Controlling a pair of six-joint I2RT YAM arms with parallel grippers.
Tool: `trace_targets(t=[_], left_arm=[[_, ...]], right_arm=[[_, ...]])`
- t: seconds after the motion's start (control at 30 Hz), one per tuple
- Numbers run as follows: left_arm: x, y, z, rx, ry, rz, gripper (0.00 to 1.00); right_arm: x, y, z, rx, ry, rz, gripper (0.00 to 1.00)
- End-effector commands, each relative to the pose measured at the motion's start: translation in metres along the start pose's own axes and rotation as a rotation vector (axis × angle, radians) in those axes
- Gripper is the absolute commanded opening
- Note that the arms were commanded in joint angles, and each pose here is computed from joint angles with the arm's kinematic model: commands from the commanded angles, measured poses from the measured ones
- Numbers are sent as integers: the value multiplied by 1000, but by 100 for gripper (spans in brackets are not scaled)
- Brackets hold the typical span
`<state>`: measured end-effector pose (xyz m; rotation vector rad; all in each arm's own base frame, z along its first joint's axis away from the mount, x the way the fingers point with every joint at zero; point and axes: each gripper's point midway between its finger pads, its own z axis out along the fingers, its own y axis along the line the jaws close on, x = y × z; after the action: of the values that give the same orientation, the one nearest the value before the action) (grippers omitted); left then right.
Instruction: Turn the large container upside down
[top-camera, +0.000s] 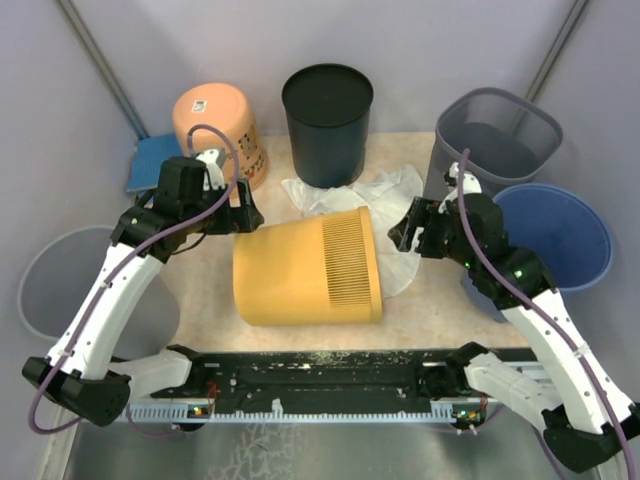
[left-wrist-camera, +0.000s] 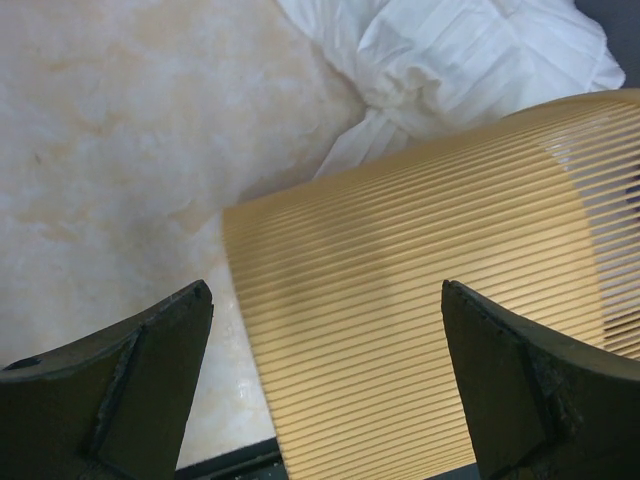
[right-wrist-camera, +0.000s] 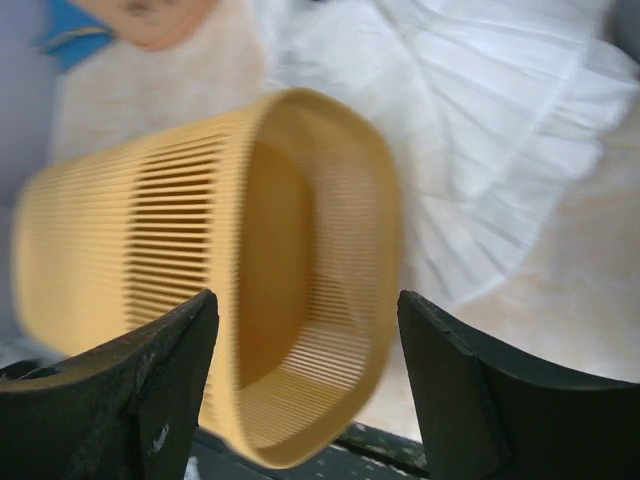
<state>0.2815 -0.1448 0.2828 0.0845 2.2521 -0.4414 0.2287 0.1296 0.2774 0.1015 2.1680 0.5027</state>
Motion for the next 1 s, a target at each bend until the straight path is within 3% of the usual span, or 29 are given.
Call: trace_targets(t=[0.0, 0.1, 0.27, 0.6, 0.77, 0.97], left_arm=[[20, 22, -18, -38, 51, -129, 99], [31, 36, -24, -17, 67, -198, 99], [59, 32, -24, 76, 105, -263, 100], [99, 0, -23, 283, 222, -378, 100], [79, -37, -38, 535, 158, -371, 99], [22, -64, -70, 662, 46, -300, 99]], right_arm=[[-6, 72, -19, -413, -14, 43, 73], [15, 87, -10, -517, 74, 59, 72], [35, 84, 4, -528, 134, 83, 65], [54, 85, 19, -557, 181, 150, 22], [56, 87, 24, -577, 178, 185, 0], [43, 110, 14, -682, 156, 195, 0]])
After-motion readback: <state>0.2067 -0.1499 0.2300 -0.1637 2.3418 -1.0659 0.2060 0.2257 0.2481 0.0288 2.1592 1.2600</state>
